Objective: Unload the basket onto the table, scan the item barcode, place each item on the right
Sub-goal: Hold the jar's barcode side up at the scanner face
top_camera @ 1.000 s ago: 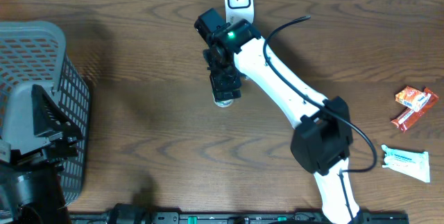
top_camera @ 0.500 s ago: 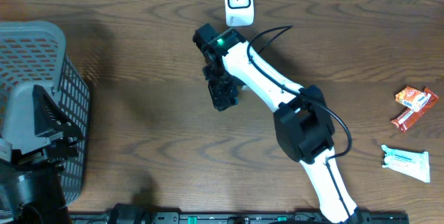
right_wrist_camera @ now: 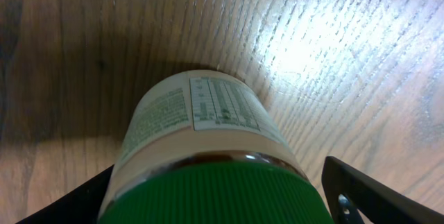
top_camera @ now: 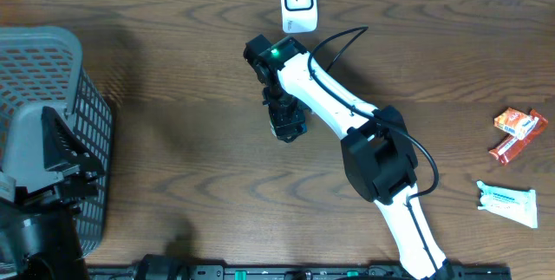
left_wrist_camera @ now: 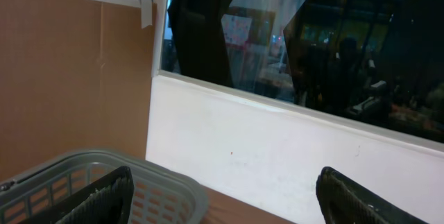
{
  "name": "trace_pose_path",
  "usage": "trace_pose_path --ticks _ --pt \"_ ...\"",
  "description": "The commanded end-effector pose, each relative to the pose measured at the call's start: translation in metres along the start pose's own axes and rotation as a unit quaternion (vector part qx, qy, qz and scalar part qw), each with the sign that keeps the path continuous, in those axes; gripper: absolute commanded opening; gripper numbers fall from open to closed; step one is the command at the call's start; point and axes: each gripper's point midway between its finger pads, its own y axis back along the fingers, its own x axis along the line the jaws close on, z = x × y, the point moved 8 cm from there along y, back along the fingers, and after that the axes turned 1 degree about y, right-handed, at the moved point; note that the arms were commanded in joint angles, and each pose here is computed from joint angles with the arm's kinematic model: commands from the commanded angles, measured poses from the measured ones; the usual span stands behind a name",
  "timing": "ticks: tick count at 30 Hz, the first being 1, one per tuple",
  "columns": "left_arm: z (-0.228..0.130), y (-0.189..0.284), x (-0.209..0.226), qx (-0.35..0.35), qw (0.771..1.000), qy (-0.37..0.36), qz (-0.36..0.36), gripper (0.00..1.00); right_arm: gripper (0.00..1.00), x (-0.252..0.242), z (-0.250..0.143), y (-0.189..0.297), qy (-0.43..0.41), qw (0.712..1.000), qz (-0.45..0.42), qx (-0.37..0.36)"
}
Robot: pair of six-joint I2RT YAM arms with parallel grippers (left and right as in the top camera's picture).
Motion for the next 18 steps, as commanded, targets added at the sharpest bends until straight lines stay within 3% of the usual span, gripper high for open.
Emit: trace_pose_path --ticks 1,5,11,13,15,16,17,18 --pt "-0.001 0.002 0.002 -0.001 1.0 -0.005 0.005 0.85 0.82 0.0 0.002 -0.001 -0.002 1.0 0.004 -0.017" --pt "-0.001 0.002 0.002 -0.001 1.0 -0.005 0.005 0.84 0.71 0.004 0.003 -0.001 0.019 0.999 0.015 -0.023" --pt "-0.001 0.002 0.002 -0.001 1.0 -0.005 0.005 0.84 0.5 0.028 0.0 0.001 0.217 0.971 0.085 -0.045" --pt "-0.001 0.002 0.002 -0.001 1.0 -0.005 0.005 0.85 0.5 0.031 -0.001 0.002 0.278 0.955 0.091 -0.049" --pt "-0.001 0.002 0.002 -0.001 1.0 -0.005 0.005 0.84 0.52 0.037 -0.004 0.003 0.386 0.915 0.104 -0.058" --pt "-0.001 0.002 0.002 -0.001 1.0 -0.005 0.005 0.85 0.58 0.039 -0.007 0.004 0.458 0.88 0.111 -0.06" --pt "-0.001 0.002 0.002 -0.001 1.0 -0.005 0.005 0.84 0.7 0.041 -0.01 0.004 0.532 0.836 0.114 -0.061" --pt "-0.001 0.002 0.002 -0.001 1.0 -0.005 0.005 0.84 0.73 0.038 -0.013 0.004 0.605 0.786 0.11 -0.057"
